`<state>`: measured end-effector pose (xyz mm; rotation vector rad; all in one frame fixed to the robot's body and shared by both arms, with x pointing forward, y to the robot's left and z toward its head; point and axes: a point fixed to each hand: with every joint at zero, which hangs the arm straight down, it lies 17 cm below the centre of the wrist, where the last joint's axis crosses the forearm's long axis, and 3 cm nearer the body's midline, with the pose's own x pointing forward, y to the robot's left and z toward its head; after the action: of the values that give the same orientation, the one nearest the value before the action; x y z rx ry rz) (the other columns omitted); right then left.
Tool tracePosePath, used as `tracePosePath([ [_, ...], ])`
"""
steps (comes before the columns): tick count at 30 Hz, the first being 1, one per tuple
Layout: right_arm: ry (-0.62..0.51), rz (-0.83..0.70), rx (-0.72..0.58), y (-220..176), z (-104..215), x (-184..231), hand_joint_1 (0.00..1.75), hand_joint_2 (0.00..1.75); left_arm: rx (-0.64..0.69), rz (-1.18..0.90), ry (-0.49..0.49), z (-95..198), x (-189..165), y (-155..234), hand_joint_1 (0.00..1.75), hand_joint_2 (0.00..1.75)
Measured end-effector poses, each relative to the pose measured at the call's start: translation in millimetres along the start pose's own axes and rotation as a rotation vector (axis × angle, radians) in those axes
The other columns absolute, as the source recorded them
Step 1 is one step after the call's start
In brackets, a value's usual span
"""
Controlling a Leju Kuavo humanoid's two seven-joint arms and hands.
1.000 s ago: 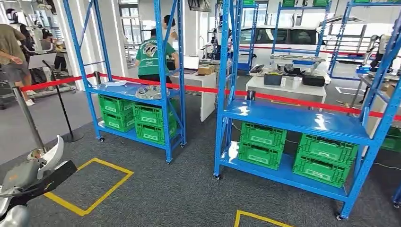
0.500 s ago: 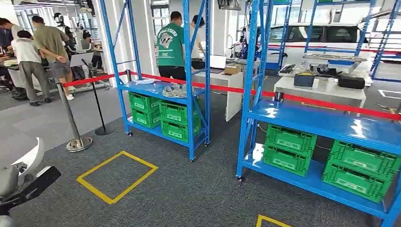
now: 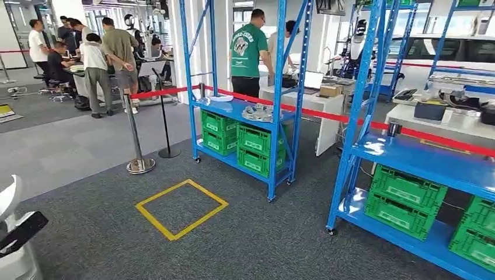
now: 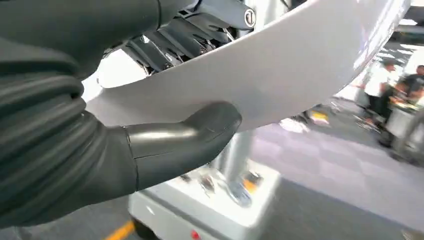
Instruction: Take the parts from the cabinet and place them on the table.
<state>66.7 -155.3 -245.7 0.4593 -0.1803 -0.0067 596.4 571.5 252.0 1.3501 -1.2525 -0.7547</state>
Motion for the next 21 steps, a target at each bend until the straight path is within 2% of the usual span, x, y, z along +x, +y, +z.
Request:
tracePosePath([
  [6,-0.004,0.001,-0.005,-3,1,2,0.00,0.00,0.011,-0.041,0.009,2,-27,14,1.75,1.75],
  [21,-0.006,0.001,-0.010,-6,1,3,0.00,0.00,0.014,-0.053,0.022,4,-38,18,1.75,1.75],
])
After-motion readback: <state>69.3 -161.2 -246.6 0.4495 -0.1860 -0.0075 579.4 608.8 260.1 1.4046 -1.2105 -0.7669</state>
